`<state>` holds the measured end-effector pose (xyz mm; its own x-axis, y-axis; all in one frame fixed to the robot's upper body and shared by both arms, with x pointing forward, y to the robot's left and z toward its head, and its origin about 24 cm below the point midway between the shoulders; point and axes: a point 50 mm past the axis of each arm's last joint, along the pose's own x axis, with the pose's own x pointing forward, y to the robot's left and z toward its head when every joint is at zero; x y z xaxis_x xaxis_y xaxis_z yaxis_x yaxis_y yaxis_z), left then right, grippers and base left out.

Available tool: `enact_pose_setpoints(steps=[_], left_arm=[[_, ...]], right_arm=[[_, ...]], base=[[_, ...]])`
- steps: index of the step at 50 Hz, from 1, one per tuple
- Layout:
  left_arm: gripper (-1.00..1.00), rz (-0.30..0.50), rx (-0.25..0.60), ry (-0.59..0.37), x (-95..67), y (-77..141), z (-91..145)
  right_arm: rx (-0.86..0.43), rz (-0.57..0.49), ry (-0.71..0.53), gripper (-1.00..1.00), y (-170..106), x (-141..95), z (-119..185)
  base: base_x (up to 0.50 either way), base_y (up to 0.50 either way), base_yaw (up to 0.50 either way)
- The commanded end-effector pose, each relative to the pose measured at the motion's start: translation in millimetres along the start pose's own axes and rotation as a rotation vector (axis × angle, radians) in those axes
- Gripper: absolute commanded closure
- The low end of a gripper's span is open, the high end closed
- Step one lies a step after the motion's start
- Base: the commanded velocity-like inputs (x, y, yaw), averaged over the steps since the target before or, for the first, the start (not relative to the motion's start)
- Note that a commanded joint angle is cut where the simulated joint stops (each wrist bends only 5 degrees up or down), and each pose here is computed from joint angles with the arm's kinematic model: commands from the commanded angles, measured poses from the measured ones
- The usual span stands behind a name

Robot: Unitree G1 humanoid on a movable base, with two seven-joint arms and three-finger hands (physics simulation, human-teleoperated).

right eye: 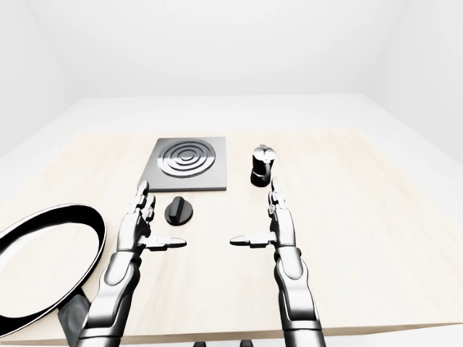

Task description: Turn on the stove.

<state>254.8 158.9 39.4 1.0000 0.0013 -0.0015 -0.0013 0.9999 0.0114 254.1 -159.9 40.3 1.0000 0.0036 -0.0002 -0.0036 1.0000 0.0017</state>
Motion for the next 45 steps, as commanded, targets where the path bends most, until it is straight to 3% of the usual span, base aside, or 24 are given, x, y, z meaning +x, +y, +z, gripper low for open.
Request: enact_pose_setpoints(steps=[1,45], left_arm=[[-1.00,0.003,0.002,0.005,1.2,1,-2],[-1.00,-0.019,-0.009,0.098,13.6,-2,-29]], right_arm=[[0.001,0.000,0.001,-1.00,0,0,0],[0.003,-0.002,0.002,-1.00,0,0,0]], base=[[0.00,0.00,0.00],[0.00,0.00,0.00]])
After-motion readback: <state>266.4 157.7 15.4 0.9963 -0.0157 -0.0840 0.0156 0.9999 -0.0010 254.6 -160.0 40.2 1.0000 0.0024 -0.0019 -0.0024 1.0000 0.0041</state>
